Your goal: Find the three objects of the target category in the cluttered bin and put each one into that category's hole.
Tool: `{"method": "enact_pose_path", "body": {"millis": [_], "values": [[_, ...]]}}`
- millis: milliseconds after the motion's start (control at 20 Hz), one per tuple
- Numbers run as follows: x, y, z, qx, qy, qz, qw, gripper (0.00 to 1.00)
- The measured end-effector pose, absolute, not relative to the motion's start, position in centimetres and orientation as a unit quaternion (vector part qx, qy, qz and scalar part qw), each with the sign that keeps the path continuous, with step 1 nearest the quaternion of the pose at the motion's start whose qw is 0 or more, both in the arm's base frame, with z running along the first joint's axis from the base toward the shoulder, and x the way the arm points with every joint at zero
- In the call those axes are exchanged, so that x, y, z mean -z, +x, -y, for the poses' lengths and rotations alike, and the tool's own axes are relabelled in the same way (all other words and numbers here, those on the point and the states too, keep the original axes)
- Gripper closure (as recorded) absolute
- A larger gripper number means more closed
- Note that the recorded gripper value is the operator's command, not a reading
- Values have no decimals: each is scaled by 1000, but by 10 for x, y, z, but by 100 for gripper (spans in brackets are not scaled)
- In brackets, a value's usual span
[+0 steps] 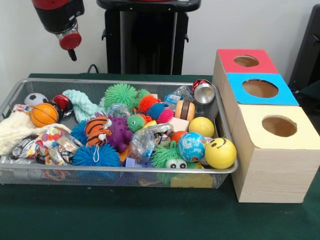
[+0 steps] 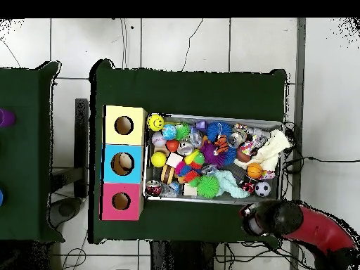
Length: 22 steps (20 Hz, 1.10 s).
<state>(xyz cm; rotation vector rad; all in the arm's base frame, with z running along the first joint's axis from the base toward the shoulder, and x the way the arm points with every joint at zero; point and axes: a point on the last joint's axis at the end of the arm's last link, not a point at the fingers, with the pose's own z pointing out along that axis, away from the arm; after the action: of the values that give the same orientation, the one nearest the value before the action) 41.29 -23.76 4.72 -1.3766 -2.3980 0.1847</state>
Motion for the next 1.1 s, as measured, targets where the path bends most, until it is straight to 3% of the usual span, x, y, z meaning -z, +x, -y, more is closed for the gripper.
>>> {"method": "enact_pose_path", "body": {"millis": [700,1100], "values": [[-49,437,244,-68,-489,854,164,100],[-44,464,217,-82,-457,873,151,100]]}}
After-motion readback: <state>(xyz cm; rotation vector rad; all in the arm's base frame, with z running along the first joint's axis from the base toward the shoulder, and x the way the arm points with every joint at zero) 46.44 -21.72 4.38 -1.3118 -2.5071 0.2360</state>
